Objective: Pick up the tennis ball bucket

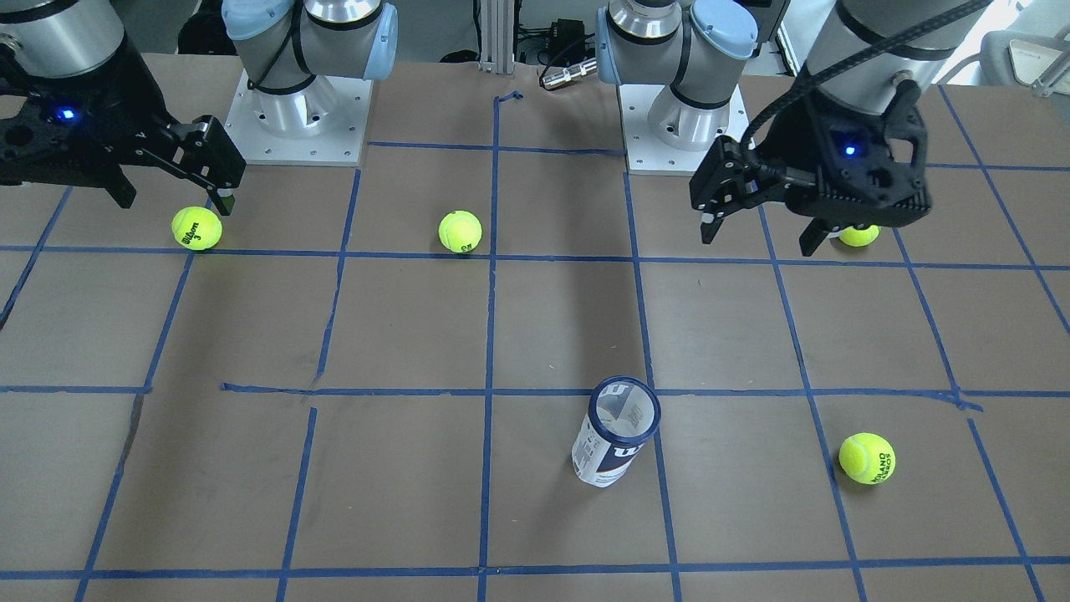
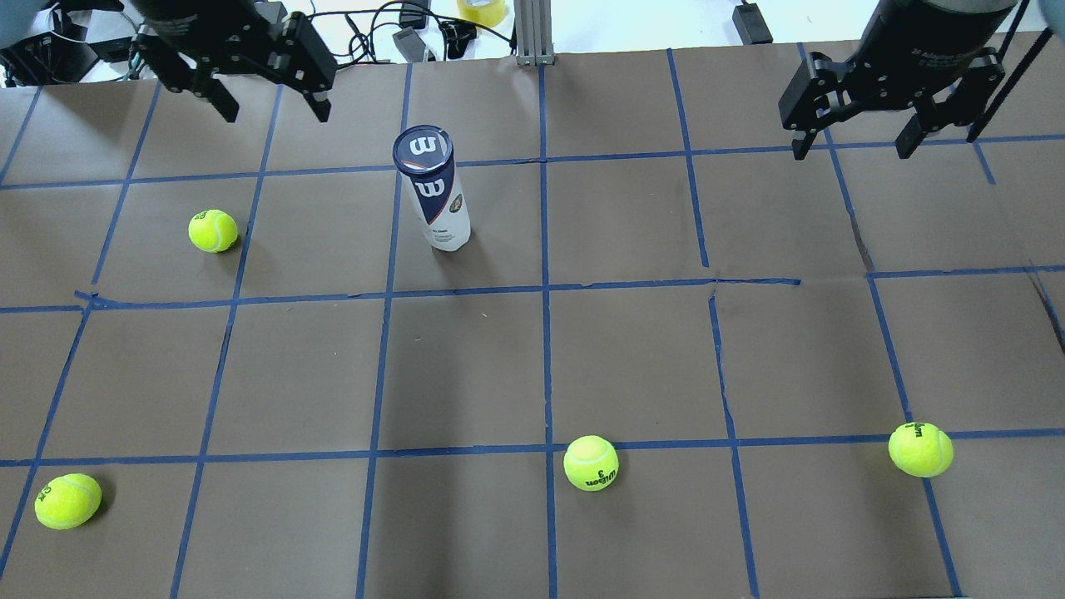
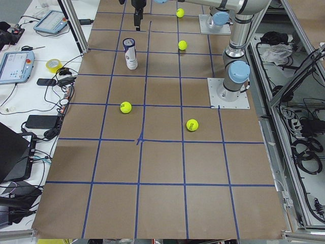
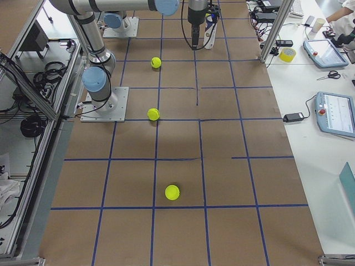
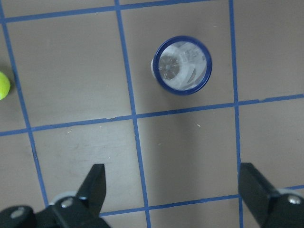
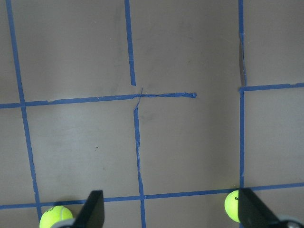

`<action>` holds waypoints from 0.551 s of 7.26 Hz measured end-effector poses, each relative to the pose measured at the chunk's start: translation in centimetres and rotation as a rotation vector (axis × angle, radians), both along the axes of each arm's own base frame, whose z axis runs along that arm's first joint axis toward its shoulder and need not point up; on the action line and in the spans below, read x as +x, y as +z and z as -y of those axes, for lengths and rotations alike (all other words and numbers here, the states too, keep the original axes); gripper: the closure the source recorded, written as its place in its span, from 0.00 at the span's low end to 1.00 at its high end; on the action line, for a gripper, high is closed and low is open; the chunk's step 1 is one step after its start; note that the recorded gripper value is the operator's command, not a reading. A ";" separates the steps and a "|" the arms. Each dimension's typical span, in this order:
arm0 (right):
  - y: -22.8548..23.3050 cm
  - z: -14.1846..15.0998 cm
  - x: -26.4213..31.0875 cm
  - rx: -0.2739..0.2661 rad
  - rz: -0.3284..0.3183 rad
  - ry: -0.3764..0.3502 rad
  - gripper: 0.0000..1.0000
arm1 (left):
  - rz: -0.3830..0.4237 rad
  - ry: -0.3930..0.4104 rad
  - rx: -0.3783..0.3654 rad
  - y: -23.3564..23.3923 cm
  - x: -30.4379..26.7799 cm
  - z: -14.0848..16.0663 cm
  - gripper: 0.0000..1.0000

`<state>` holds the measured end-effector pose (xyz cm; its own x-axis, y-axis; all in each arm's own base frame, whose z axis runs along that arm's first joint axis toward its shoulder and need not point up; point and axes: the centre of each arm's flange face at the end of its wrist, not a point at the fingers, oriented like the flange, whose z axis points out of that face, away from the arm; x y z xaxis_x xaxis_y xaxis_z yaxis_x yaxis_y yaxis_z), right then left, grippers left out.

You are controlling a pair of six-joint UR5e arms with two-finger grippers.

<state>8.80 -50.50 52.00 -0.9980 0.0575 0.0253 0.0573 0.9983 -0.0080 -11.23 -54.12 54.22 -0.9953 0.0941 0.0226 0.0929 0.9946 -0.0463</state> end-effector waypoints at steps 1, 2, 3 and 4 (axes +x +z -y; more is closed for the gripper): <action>0.0 0.0 0.0 0.000 0.000 -0.001 0.00 | 0.018 0.000 0.018 -0.5 2.0 -1.2 0.00; 0.1 0.0 -0.1 -0.001 -0.001 -0.001 0.00 | 0.022 0.004 0.032 -1.3 2.8 -2.2 0.00; 0.1 0.0 -0.1 -0.002 -0.001 -0.001 0.00 | 0.022 0.006 0.035 -1.5 3.0 -3.0 0.00; 0.4 -0.1 0.0 -0.009 0.000 0.001 0.00 | 0.022 0.006 0.036 -1.5 3.0 -3.5 0.00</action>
<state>8.82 -50.44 52.38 -0.9981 0.0571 0.0247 0.0566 0.9982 -0.0173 -8.28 -50.60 52.68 -0.9961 0.0879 0.0037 0.0879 0.9961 -0.0086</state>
